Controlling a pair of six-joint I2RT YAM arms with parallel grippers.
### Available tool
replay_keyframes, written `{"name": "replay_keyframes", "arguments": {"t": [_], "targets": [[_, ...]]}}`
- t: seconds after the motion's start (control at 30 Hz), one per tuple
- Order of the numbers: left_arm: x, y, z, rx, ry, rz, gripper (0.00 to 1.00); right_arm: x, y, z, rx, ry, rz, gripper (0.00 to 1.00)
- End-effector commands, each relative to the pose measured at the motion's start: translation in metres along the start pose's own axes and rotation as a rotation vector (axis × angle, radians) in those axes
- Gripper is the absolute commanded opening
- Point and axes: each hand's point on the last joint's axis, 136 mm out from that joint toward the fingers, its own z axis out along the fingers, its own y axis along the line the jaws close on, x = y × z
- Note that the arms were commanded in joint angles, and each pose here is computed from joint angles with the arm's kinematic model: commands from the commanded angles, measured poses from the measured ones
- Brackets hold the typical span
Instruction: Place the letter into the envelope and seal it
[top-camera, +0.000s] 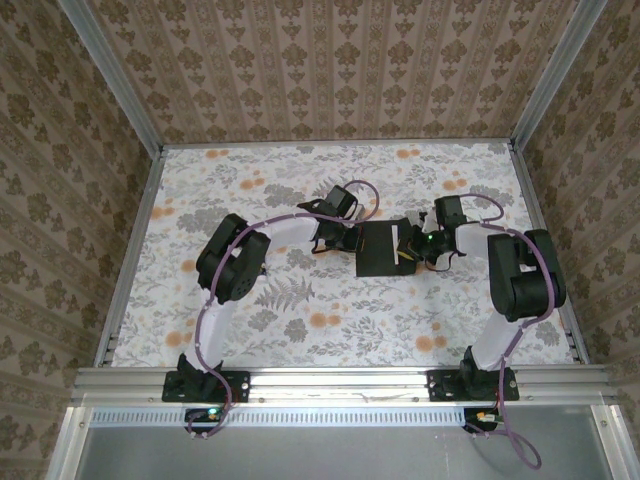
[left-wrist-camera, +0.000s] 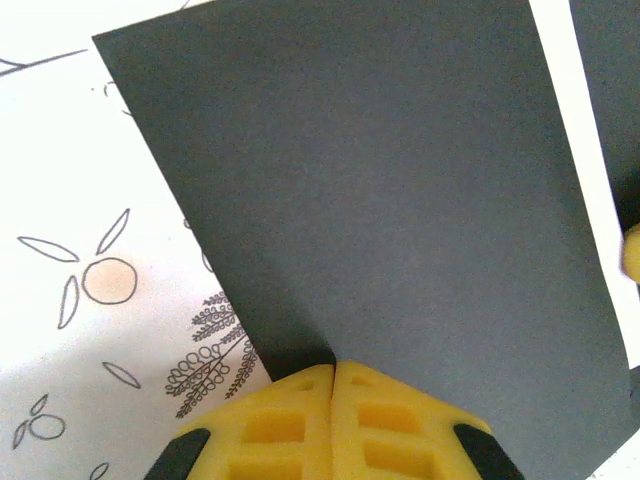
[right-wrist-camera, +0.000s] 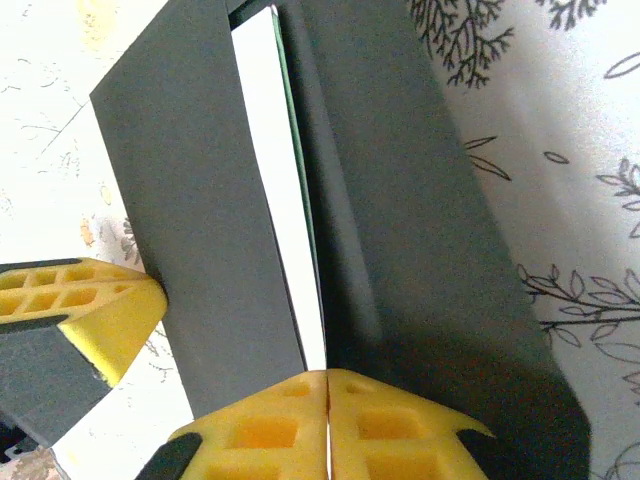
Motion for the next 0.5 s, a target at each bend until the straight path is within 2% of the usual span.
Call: {"name": "replay_keyframes", "arguments": {"t": [0.0,0.2,0.33,0.47], "targets": [[0.054,0.020,0.014,-0.081,0.175,-0.052,0.00,-0.010,0.003,0.002,-0.009,-0.016,-0.011,0.04],[0.055,0.022,0.015,-0.083,0.181,-0.044,0.00,-0.009,0.001,0.001,0.010,-0.010,-0.030,0.02],[0.056,0.024,0.014,-0.088,0.190,-0.032,0.00,-0.014,0.001,-0.006,0.036,-0.024,-0.053,0.15],[0.057,0.024,0.013,-0.090,0.196,-0.027,0.00,-0.025,0.003,-0.013,0.042,-0.048,-0.059,0.17]]}}
